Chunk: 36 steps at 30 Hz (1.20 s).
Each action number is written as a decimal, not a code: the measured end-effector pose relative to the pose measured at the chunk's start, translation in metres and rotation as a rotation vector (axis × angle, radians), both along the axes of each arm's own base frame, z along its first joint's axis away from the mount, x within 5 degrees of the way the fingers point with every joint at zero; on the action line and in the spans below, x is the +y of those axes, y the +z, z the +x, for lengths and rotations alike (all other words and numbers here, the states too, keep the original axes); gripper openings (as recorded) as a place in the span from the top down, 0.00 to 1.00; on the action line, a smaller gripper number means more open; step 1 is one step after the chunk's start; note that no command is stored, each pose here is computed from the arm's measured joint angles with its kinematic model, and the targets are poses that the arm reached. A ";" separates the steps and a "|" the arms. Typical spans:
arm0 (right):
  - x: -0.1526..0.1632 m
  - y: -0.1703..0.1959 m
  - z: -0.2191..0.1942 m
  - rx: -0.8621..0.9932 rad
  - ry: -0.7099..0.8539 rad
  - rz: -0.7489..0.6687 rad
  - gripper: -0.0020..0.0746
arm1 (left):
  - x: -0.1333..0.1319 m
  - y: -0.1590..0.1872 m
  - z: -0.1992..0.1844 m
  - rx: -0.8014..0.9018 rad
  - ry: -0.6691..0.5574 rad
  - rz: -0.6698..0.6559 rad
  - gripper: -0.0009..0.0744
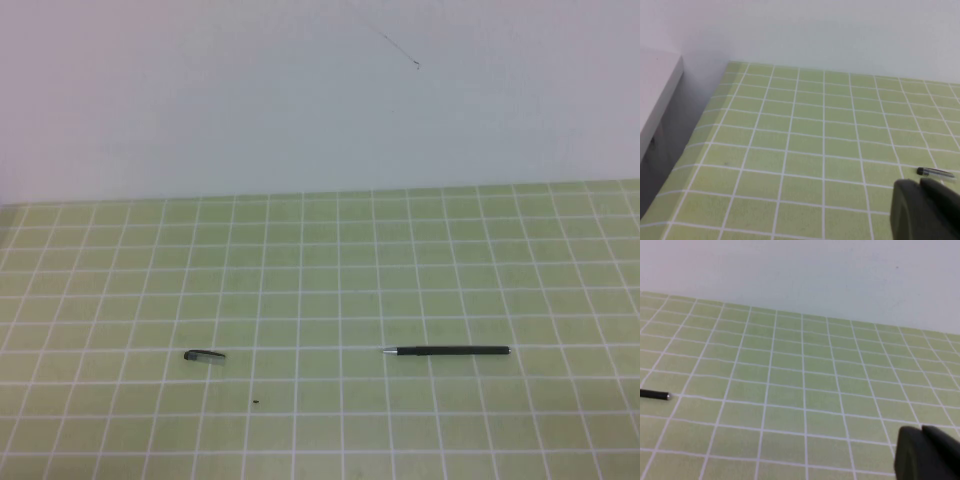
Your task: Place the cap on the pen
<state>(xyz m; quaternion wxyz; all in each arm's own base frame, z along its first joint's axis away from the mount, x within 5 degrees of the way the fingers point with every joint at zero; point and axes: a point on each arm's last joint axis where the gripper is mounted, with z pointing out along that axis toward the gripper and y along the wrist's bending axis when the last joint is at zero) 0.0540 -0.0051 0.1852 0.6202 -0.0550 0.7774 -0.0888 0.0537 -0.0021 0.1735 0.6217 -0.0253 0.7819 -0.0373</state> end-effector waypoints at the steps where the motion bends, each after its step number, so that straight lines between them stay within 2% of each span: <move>1: 0.000 0.000 0.000 0.000 0.000 0.000 0.96 | 0.000 0.000 0.000 0.000 0.000 0.000 0.99; 3: 0.000 0.000 0.000 -0.002 -0.006 0.025 0.96 | 0.000 0.000 0.000 0.000 0.000 0.000 0.99; 6: 0.000 0.000 0.000 -0.013 -0.040 0.182 0.96 | 0.000 0.000 0.000 0.000 0.000 0.000 0.99; 8: 0.000 0.000 0.000 -0.015 -0.046 0.210 0.96 | 0.000 0.000 0.000 0.000 0.000 0.000 0.99; 36: 0.000 0.000 0.000 -0.013 -0.039 0.177 0.96 | 0.000 0.000 0.000 0.000 0.000 0.000 0.99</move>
